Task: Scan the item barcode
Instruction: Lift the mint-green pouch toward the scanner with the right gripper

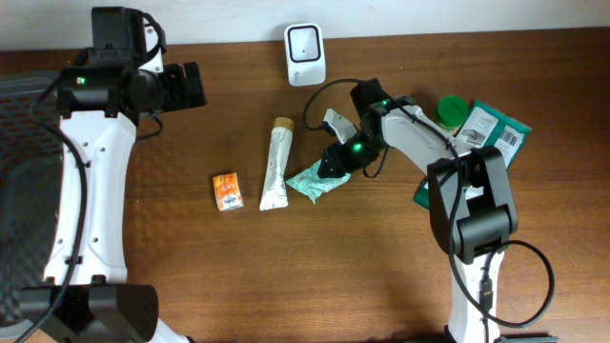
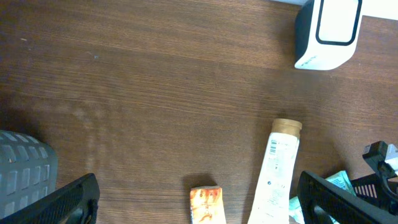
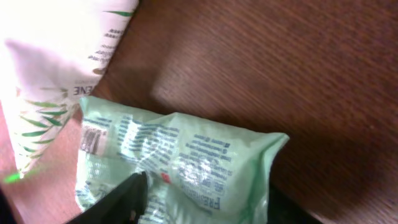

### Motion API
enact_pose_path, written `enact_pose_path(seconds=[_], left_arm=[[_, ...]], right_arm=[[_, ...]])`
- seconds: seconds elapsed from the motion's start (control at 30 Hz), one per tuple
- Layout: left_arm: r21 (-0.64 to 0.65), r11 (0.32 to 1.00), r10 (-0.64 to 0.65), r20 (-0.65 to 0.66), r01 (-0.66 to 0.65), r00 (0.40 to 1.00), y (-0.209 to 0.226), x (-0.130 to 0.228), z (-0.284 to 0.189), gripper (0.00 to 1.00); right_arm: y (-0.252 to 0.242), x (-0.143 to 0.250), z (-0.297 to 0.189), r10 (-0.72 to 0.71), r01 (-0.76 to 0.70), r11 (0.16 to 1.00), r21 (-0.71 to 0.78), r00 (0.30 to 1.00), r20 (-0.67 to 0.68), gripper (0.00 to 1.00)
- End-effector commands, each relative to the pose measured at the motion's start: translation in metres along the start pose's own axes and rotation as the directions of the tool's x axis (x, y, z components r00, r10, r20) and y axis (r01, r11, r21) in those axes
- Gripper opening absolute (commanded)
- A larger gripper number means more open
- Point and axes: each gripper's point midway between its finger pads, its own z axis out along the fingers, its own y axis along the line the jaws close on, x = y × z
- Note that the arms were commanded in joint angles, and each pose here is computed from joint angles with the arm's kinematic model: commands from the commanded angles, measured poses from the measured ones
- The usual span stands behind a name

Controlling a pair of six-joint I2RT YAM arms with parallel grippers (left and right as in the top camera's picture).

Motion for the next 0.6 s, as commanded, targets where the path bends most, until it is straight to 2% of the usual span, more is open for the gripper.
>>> enact_pose_path(seconds=[0.0,0.2,0.37,0.57], left_arm=[[-0.003,1.000,0.005,0.003,-0.005,1.000,0.001,-0.001,0.000,0.99],[-0.003,1.000,0.005,0.004,-0.005,1.000,0.001,-0.001,0.000,0.99],[-0.003,1.000,0.005,0.004,-0.005,1.000,0.001,-0.001,0.000,0.99],[-0.003,1.000,0.005,0.004,-0.005,1.000,0.001,-0.001,0.000,0.99]], right_arm=[[-0.015,0.025,0.023,0.053,-0.052,0.998,0.023,0.994,-0.093,0.31],[-0.013,0.023,0.017,0.076,-0.076,0.997,0.003,0.993,-0.092,0.04],[0.002,0.001,-0.029,0.081,-0.082,0.996,-0.027,0.996,-0.045,0.04],[0.051,-0.031,-0.119,-0.053,0.060,0.995,-0.073,0.994,0.091,0.04]])
